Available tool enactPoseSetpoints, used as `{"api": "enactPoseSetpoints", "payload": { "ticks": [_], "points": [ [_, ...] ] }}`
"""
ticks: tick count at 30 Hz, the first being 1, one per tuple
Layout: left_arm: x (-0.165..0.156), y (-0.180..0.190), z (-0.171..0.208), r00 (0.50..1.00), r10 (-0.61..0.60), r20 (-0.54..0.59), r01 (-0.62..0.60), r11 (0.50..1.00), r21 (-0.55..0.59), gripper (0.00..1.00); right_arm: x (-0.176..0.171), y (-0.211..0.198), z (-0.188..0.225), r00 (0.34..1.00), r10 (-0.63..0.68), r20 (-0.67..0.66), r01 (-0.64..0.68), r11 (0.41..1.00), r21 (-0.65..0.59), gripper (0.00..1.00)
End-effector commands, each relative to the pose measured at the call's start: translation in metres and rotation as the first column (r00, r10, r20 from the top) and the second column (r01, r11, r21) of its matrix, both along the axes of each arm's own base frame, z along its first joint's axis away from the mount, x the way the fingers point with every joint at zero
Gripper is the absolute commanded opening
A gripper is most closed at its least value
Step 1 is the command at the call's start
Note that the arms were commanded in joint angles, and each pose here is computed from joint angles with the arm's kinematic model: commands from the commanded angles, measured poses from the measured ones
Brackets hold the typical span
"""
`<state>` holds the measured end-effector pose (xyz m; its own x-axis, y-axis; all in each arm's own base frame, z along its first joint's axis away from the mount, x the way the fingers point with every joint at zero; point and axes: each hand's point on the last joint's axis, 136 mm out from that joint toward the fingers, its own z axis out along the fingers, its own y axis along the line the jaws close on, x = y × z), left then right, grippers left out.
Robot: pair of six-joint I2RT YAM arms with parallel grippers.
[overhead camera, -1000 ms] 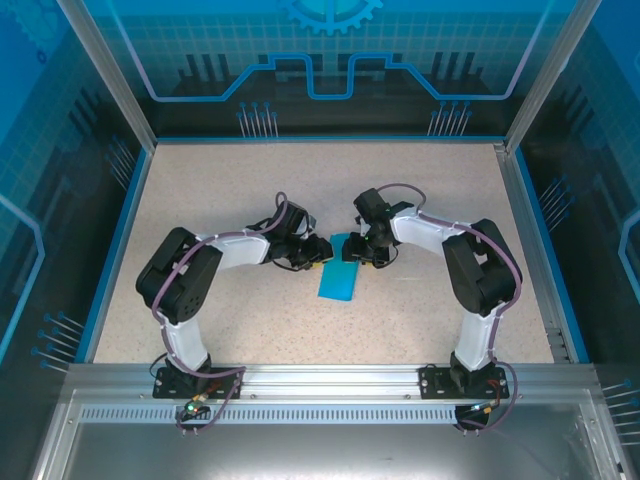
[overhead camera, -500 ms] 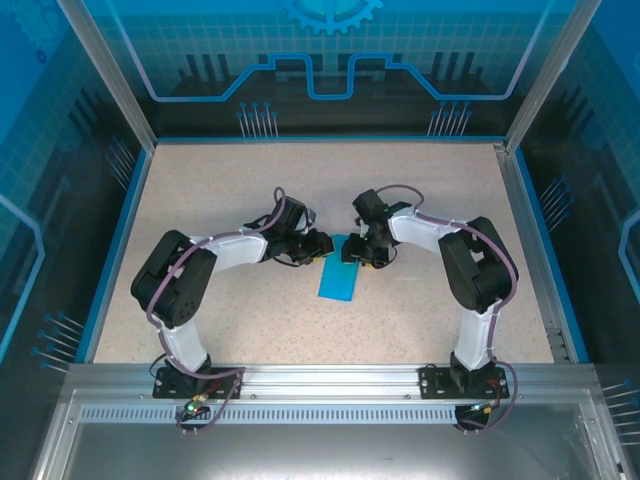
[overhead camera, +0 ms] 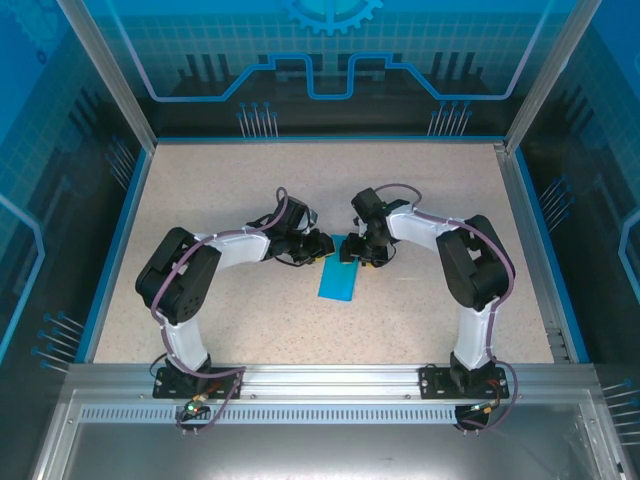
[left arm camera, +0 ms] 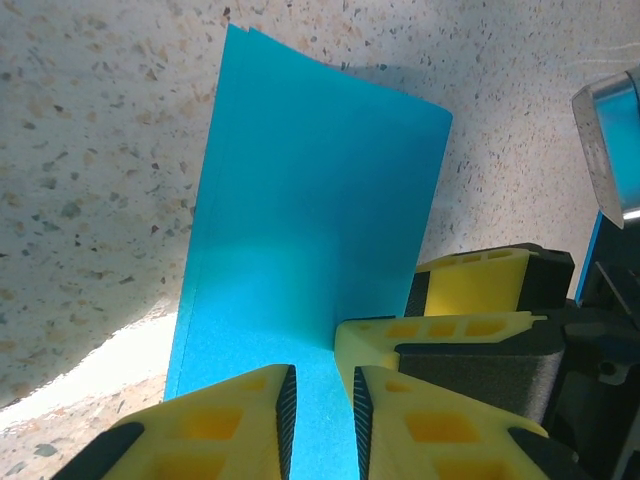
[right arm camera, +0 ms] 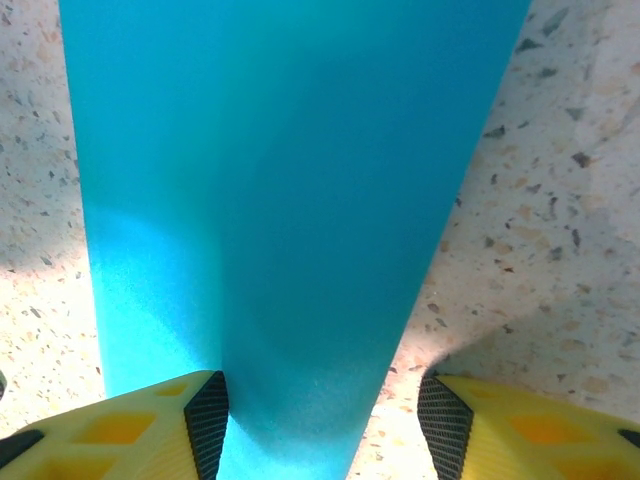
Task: Fold a paper plane with a square sheet of paper (pick it up from the middle)
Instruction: Hold the square sheet of paper at the center of the table.
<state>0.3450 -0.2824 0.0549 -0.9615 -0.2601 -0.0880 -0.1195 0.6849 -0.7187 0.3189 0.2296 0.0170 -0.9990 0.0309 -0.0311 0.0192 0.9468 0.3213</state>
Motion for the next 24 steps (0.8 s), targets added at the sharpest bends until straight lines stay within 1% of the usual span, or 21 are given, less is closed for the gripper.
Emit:
{"api": "enactPoseSetpoints", "payload": {
  "ticks": [1, 5, 10, 24],
  "points": [
    [0.002, -0.003, -0.003, 1.0, -0.01, -0.014, 0.01, 1.0, 0.01, 0.24, -0.016, -0.001, -0.033, 0.997, 0.037, -0.07, -0.04, 0.998, -0.054, 0.59],
    [0.002, -0.002, -0.006, 1.0, -0.007, -0.021, 0.007, 1.0, 0.016, 0.22, -0.017, -0.001, -0.036, 0.996, 0.031, -0.079, -0.036, 0.998, -0.058, 0.62],
    [0.002, 0.002, -0.01, 1.0, 0.009, -0.026, -0.008, 0.999, 0.045, 0.2, -0.017, 0.001, -0.039, 0.996, 0.027, -0.088, -0.032, 0.998, -0.056, 0.62],
    [-0.001, -0.004, -0.016, 0.998, -0.021, -0.056, 0.023, 1.0, 0.021, 0.14, -0.02, 0.001, -0.047, 0.993, 0.015, -0.118, -0.023, 0.997, -0.073, 0.63]
  ]
}}
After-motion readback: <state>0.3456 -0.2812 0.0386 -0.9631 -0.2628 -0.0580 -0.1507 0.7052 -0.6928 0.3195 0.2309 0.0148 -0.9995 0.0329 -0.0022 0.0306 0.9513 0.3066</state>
